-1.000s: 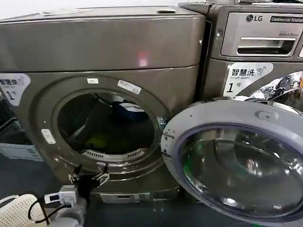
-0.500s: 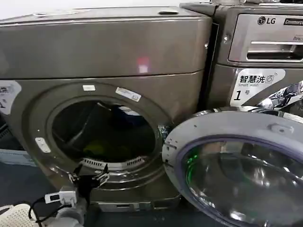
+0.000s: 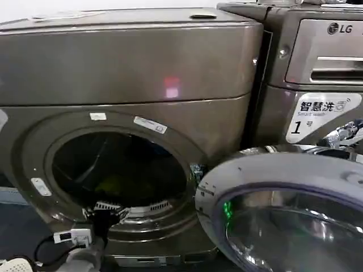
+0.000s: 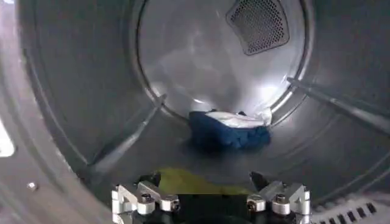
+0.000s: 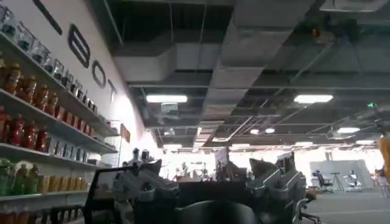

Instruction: Grasp the clothes from the dryer.

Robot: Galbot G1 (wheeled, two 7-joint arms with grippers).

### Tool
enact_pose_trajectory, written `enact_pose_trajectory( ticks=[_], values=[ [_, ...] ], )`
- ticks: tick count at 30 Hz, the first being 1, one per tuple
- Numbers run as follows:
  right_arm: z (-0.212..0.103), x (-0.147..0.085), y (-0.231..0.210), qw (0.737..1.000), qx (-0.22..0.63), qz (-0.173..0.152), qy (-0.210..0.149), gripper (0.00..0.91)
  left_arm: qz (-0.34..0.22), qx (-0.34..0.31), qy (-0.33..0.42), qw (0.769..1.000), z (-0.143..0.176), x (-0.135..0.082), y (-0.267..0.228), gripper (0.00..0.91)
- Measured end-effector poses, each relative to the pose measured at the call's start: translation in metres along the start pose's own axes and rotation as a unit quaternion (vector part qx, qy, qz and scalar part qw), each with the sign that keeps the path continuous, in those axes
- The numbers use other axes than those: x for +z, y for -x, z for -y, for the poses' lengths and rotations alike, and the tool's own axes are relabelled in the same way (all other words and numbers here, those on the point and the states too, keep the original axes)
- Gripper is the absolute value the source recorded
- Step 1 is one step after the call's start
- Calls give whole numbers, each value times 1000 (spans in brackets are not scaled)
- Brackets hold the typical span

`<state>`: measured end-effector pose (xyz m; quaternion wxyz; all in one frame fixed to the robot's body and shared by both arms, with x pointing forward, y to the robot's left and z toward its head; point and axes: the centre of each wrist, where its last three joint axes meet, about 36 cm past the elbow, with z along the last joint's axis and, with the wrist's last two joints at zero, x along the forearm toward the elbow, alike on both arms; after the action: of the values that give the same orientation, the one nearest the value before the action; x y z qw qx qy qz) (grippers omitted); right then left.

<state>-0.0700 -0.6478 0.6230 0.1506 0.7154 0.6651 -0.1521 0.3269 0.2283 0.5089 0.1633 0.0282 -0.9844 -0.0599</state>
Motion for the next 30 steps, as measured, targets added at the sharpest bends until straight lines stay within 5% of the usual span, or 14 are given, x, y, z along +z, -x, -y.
enact_pose_trajectory(
  ticks=[30],
  values=[
    [-1, 7, -3, 1000, 0, 2, -9, 907, -5, -7, 2, 1000, 0, 3, 6, 907]
  ],
)
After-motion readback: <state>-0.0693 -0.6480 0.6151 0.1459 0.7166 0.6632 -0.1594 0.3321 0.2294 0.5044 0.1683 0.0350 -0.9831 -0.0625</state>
